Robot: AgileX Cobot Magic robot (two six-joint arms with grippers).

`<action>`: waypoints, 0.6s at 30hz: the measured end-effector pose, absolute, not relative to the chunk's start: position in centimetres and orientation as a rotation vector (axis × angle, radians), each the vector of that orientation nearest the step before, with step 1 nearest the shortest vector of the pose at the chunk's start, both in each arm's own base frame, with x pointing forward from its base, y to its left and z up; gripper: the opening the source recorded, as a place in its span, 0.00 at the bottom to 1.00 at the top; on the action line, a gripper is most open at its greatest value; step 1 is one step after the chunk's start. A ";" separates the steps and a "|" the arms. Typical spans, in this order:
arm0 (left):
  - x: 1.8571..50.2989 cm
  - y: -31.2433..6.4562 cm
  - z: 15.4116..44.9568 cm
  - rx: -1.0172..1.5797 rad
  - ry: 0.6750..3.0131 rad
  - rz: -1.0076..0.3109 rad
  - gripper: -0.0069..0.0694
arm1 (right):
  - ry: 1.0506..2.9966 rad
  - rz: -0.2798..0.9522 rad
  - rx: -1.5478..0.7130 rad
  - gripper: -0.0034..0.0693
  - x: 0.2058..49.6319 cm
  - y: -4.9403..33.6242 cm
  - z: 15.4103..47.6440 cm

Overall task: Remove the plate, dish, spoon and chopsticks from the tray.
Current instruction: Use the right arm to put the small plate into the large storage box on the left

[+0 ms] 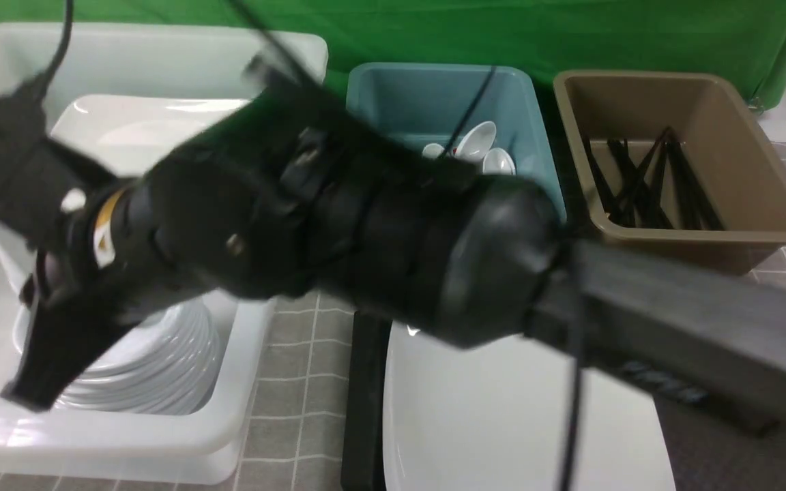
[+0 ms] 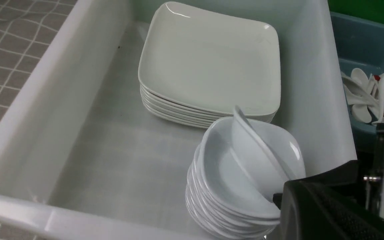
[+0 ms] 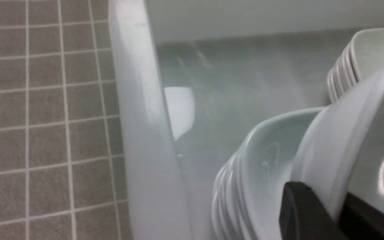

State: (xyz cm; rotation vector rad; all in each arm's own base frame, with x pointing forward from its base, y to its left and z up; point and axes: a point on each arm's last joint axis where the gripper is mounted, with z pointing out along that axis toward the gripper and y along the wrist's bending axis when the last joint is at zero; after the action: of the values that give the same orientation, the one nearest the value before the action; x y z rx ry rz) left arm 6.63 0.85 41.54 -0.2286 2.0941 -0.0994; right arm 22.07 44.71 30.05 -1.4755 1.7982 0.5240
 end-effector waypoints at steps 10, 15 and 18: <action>5.1 1.3 40.4 -0.214 2.090 -0.144 0.09 | 1.859 0.531 -1.466 0.78 21.7 44.1 31.1; 6.2 0.2 39.5 -0.111 2.152 -0.144 0.09 | 1.898 0.536 -1.468 0.85 20.7 42.3 34.2; 7.9 -1.2 39.1 -0.029 2.193 -0.154 0.09 | 1.899 0.478 -1.464 0.68 20.5 39.3 38.0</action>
State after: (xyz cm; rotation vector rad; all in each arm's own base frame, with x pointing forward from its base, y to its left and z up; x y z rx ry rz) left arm 7.87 -1.19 39.08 -0.0293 2.1933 -0.1544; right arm 20.47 39.27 37.98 -1.4640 1.8987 0.4778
